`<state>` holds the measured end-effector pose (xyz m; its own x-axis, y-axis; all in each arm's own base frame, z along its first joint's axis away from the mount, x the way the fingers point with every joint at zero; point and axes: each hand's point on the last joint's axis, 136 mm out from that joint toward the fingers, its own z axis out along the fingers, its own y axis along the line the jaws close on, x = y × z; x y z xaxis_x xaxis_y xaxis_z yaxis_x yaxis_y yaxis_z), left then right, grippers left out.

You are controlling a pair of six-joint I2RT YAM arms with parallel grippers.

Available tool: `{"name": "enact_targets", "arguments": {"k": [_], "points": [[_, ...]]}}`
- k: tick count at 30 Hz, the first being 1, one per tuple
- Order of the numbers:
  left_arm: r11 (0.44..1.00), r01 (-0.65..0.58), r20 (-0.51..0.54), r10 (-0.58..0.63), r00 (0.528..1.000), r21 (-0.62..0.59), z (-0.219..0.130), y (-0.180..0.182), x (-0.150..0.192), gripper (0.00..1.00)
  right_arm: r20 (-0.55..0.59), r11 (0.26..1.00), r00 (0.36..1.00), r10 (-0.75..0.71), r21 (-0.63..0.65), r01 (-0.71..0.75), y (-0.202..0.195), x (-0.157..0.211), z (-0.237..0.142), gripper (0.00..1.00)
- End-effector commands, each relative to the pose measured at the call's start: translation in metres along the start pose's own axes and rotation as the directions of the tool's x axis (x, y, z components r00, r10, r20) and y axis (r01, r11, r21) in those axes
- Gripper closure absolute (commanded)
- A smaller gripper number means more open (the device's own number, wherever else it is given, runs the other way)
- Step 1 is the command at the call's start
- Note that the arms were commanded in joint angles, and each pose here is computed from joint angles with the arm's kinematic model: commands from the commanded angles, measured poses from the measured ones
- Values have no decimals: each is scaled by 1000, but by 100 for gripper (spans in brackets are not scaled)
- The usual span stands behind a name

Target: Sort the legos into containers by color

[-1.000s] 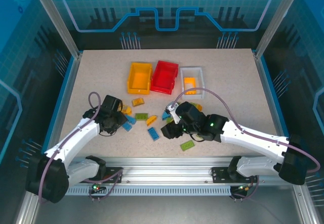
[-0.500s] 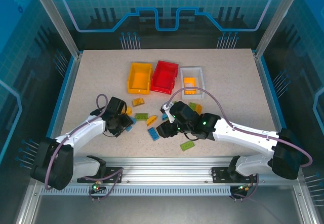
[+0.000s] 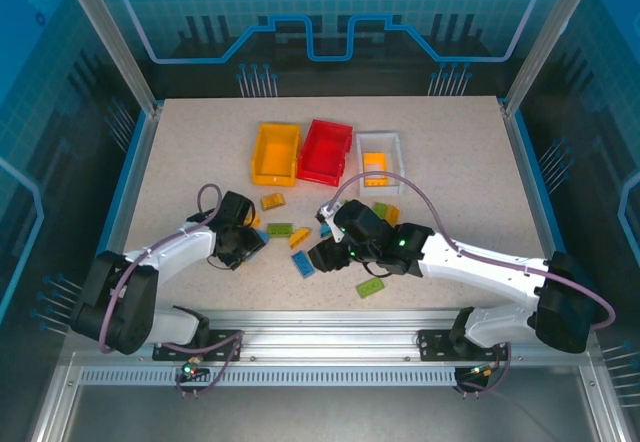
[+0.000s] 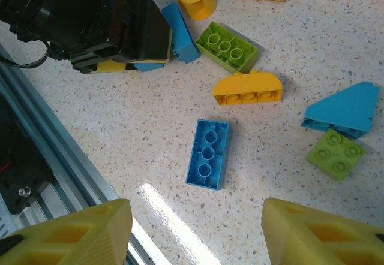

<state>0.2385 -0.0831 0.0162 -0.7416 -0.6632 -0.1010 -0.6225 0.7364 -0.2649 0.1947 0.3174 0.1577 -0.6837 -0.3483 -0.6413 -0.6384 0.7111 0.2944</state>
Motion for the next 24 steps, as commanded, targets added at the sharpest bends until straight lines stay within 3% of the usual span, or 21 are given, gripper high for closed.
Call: {"name": "enact_targets", "arguments": {"k": [1, 13, 20, 24], "points": [[999, -25, 18, 26, 999, -47, 4, 15, 2, 53, 42, 1000, 999, 5, -30, -4, 13, -15, -3, 40], [995, -74, 118, 81, 990, -65, -34, 27, -7, 73, 53, 1000, 999, 8, -31, -7, 15, -20, 1, 42], [947, -320, 182, 313, 932, 12, -88, -48, -29, 72, 265, 997, 962, 64, 25, -73, 3, -66, -27, 45], [907, -421, 187, 414, 891, 0, -89, -98, -54, 72, 348, 987, 926, 144, 20, -161, -11, -100, -36, 44]]}}
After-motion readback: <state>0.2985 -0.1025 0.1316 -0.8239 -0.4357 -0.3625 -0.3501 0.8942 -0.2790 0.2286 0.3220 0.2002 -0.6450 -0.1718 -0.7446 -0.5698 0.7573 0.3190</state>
